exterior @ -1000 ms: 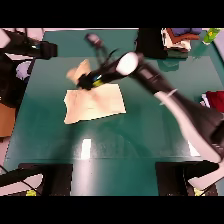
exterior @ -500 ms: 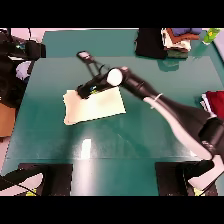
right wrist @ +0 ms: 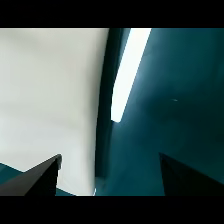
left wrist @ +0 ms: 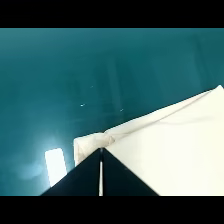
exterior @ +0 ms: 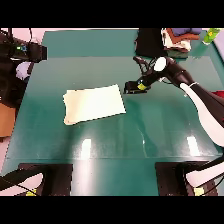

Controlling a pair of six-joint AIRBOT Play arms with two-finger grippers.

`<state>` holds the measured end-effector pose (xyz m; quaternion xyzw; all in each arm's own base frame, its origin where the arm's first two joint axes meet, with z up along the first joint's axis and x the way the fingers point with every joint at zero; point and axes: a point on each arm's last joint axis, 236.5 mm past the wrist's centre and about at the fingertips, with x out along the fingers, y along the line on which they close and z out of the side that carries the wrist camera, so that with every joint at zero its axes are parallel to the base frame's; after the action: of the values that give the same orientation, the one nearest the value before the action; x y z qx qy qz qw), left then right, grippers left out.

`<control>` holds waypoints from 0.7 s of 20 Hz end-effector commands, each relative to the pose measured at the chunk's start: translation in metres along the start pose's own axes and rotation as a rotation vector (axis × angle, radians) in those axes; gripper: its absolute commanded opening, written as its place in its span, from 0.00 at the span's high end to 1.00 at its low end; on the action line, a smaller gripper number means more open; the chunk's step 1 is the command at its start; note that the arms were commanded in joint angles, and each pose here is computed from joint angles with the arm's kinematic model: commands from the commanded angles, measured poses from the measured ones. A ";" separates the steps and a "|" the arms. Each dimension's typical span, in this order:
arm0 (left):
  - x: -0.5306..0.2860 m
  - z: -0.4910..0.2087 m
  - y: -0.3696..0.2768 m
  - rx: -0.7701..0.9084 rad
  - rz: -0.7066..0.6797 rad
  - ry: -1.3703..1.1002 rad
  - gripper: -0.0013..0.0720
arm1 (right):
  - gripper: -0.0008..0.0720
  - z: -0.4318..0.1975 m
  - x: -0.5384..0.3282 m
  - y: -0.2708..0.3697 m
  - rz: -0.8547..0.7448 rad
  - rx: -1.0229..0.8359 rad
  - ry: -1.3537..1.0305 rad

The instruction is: Fold the shirts.

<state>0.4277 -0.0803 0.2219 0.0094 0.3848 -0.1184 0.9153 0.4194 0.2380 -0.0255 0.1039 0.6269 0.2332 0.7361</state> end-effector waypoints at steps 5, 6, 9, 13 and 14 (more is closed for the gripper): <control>0.001 -0.001 -0.001 0.002 -0.005 0.002 0.95 | 0.02 -0.020 0.068 0.029 0.099 0.070 0.087; 0.001 -0.001 -0.001 0.002 -0.005 0.003 0.95 | 0.02 -0.021 0.074 0.038 0.102 0.051 0.093; 0.001 -0.001 -0.001 0.001 -0.006 0.004 0.95 | 0.07 -0.016 0.089 0.061 0.112 -0.007 0.095; 0.001 -0.002 -0.006 -0.006 -0.027 0.010 0.95 | 0.91 -0.005 0.097 0.076 0.088 -0.091 0.073; 0.001 -0.003 -0.009 -0.005 -0.036 0.014 0.95 | 0.96 0.001 0.093 0.077 0.071 -0.116 0.056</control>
<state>0.4261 -0.0841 0.2207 0.0053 0.3881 -0.1256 0.9130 0.4061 0.3377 -0.0774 0.1025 0.6452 0.2876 0.7003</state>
